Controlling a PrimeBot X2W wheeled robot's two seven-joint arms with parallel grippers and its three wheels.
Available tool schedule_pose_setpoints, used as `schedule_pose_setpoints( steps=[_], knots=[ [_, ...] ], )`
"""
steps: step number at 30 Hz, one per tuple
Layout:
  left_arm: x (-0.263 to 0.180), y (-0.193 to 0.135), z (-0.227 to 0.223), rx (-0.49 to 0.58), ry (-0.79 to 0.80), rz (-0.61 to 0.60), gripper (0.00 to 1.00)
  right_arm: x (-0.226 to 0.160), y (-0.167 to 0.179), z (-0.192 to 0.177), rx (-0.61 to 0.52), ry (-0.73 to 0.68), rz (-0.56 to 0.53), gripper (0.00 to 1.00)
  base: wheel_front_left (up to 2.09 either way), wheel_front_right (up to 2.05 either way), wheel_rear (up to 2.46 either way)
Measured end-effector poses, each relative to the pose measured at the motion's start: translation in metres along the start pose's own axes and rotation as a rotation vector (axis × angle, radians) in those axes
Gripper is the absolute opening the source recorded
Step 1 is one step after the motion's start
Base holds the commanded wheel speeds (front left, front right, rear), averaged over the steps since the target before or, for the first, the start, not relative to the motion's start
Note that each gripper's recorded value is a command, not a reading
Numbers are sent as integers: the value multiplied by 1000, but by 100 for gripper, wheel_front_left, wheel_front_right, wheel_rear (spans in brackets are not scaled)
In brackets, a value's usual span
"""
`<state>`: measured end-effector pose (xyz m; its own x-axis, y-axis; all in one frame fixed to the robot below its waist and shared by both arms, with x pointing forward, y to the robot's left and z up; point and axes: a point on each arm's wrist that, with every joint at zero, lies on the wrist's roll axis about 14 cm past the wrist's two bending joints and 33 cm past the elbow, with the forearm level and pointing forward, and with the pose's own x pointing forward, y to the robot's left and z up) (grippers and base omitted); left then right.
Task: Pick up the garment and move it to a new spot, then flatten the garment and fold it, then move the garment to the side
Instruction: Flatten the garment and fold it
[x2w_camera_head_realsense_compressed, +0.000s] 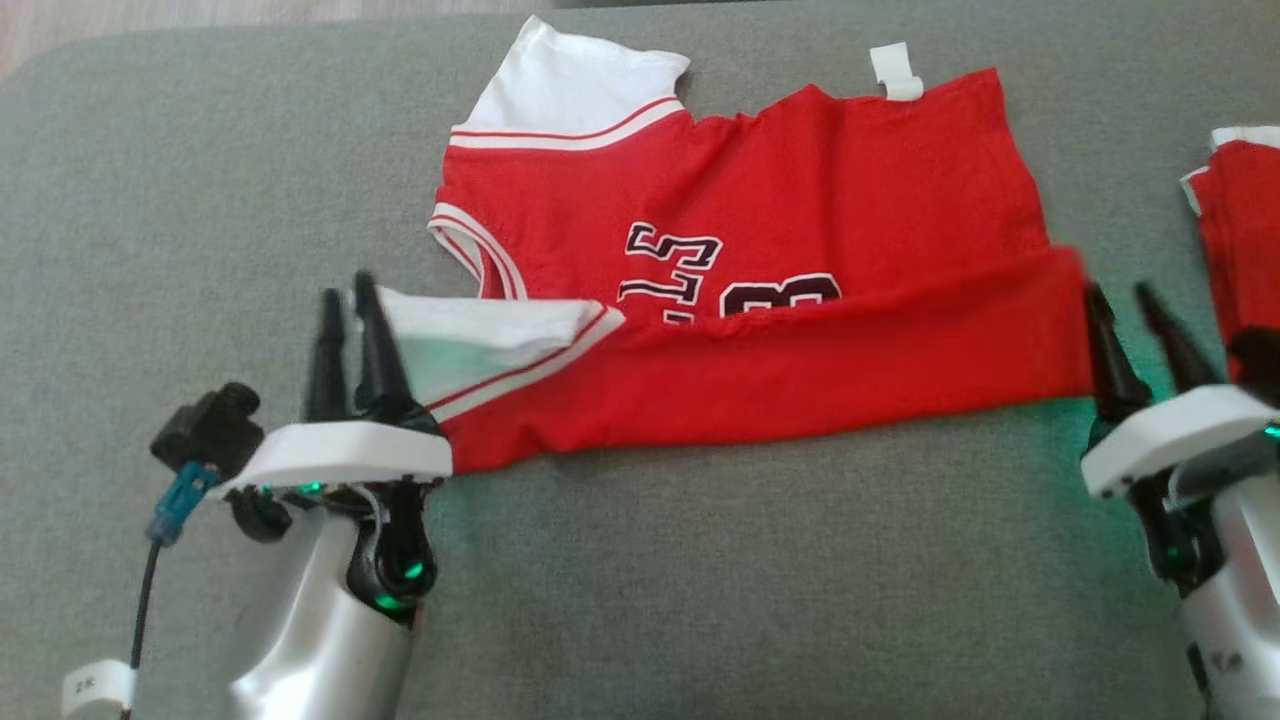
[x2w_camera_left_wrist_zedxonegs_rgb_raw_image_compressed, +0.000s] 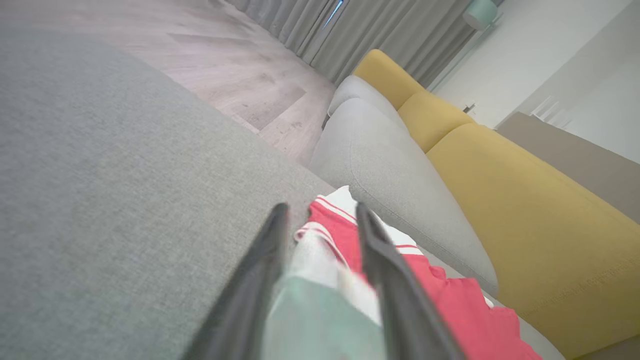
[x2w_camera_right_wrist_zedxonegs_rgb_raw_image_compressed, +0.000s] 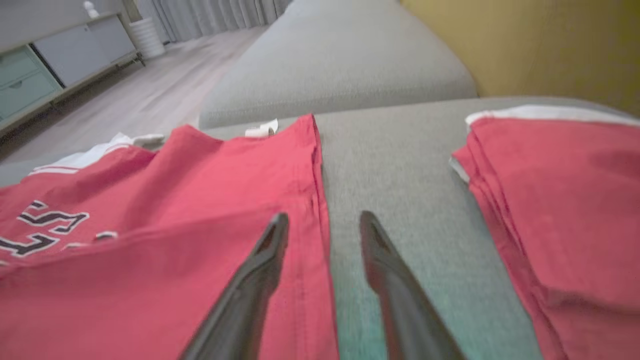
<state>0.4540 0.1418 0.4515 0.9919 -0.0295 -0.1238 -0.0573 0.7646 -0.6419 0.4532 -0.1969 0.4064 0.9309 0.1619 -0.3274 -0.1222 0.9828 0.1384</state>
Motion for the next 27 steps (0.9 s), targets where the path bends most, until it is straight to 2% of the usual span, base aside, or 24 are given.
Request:
schedule_pose_setpoints(
  steps=[8,16,27],
  knots=[
    [-8,-5,3,141,-16,-50,100,5,10,4,26,-69,5,100,0,0,0],
    [-54,33,-49,330,134,77,100,-14,15,-14,83,-57,-11,100,0,0,0],
    [-67,50,-66,355,194,134,100,-24,6,-14,99,-72,-44,100,0,0,0]
  ],
)
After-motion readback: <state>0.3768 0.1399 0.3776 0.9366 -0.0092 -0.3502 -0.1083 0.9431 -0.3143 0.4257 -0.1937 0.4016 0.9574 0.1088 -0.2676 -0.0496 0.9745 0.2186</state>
